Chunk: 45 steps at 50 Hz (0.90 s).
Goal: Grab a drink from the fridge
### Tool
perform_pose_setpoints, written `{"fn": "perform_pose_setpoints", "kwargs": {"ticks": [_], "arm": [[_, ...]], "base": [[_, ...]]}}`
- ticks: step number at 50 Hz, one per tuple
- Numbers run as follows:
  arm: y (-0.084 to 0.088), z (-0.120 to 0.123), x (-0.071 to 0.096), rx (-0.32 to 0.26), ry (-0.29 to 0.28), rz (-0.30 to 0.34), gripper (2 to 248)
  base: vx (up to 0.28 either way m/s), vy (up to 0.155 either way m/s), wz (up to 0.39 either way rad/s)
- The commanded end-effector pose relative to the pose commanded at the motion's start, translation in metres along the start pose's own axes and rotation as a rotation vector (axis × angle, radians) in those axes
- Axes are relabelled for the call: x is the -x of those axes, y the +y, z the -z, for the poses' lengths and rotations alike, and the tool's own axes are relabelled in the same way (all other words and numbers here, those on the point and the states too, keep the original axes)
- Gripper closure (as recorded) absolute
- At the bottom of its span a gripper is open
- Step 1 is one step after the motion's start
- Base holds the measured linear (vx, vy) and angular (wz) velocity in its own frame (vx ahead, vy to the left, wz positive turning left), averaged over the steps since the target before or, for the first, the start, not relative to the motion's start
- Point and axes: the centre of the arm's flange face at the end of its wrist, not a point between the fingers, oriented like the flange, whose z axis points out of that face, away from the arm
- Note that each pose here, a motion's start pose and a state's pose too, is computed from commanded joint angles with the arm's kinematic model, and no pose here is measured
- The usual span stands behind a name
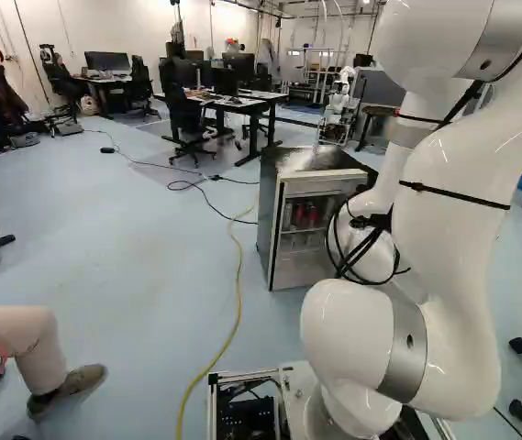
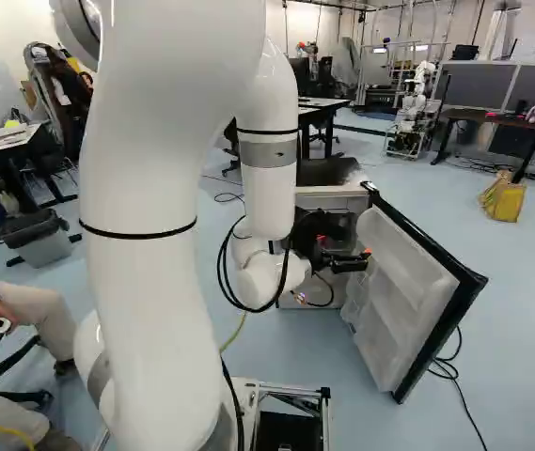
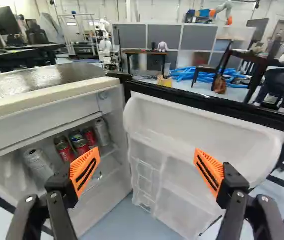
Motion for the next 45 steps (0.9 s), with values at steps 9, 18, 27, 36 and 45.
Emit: {"fn": "perform_pose_setpoints", "kwargs": {"ticks": [9,18,27,36,45], "arm": [[-0.009,-0.006,0.005,-0.094,-0.028,0.020,3],[-0.019,-0.016,0.014,-0.186,-0.065,0.041,3],[-0.028,-0.026,0.024,-0.278,-0.102,0.063,3],[-0.037,-0.037,0.035,-0.364,-0.137,0.086,3],[-0.045,-0.048,0.046,-0.447,-0.170,0.108,3]], "base": [[0.000,0.000,0.000],[0.000,0.000,0.000],[0.000,0.000,0.000],[0.000,0.000,0.000],[0.000,0.000,0.000]]}}
